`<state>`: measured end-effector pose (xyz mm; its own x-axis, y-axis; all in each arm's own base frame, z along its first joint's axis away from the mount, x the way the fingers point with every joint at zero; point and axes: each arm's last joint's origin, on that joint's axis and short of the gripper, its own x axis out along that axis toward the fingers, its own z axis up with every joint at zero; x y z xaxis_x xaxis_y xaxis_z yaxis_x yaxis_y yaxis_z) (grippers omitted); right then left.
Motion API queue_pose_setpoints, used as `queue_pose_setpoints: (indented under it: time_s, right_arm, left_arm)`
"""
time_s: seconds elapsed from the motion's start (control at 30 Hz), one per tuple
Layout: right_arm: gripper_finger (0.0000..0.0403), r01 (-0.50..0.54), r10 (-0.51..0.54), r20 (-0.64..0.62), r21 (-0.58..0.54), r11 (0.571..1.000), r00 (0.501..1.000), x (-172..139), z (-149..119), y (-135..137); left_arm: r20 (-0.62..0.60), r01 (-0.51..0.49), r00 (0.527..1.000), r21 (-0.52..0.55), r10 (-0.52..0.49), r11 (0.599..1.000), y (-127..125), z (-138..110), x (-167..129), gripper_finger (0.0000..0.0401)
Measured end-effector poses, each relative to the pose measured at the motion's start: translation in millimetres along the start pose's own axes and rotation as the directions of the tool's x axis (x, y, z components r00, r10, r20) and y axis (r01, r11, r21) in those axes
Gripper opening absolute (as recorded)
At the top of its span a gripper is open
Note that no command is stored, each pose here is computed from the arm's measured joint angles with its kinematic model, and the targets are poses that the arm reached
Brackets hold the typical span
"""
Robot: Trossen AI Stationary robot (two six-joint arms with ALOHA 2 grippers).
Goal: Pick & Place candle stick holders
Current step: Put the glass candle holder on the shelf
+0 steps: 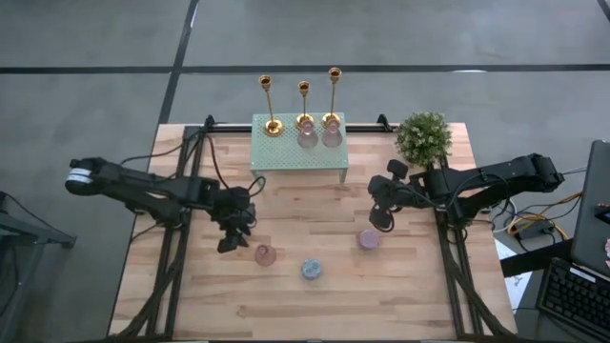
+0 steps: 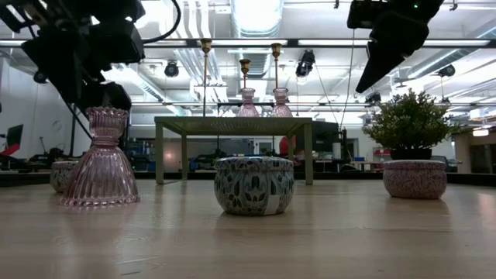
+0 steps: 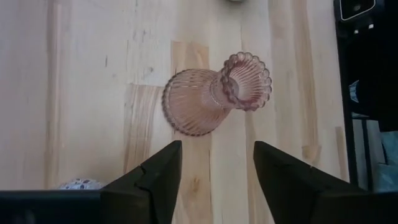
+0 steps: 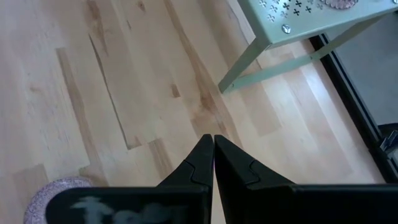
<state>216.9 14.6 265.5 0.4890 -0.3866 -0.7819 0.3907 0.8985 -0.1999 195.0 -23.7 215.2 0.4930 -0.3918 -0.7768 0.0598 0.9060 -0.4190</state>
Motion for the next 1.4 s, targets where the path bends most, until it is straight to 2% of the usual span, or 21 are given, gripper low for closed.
queue_pose_setpoints:
  time_s: [0.27,0.4,0.73,0.93,1.1,1.4]
  right_arm:
    - [0.0009,0.011,-0.012,-0.031,-0.024,1.000,0.999,0.0,-3.3,-1.2]
    - [0.0009,0.012,-0.013,-0.036,-0.026,1.000,0.999,0.0,-3.8,-1.4]
    - [0.0009,0.012,-0.013,-0.035,-0.025,1.000,0.999,0.0,-3.7,-1.4]
    - [0.0009,0.012,-0.013,-0.035,-0.025,1.000,0.999,0.0,-3.7,-1.4]
    - [0.0009,0.012,-0.013,-0.035,-0.025,1.000,0.999,0.0,-3.7,-1.4]
    - [0.0009,0.012,-0.013,-0.034,-0.025,1.000,0.999,0.0,-3.6,-1.3]
  left_arm:
    - [0.022,0.022,0.999,0.079,-0.023,0.997,0.0,-7.8,12.0,0.0287]
    - [0.020,0.006,1.000,0.105,-0.008,0.994,-0.1,-13.1,17.3,0.0307]
    - [0.149,-0.052,0.989,0.206,0.021,0.977,-0.6,-18.1,31.4,0.0303]
    - [0.149,-0.069,0.988,0.268,0.030,0.961,-4.1,-22.8,35.4,0.0303]
    - [0.200,-0.111,0.979,0.308,0.050,0.945,-7.4,-19.5,36.2,0.0303]
    - [0.167,-0.095,0.985,0.312,0.044,0.945,-4.2,-16.7,54.4,0.0303]
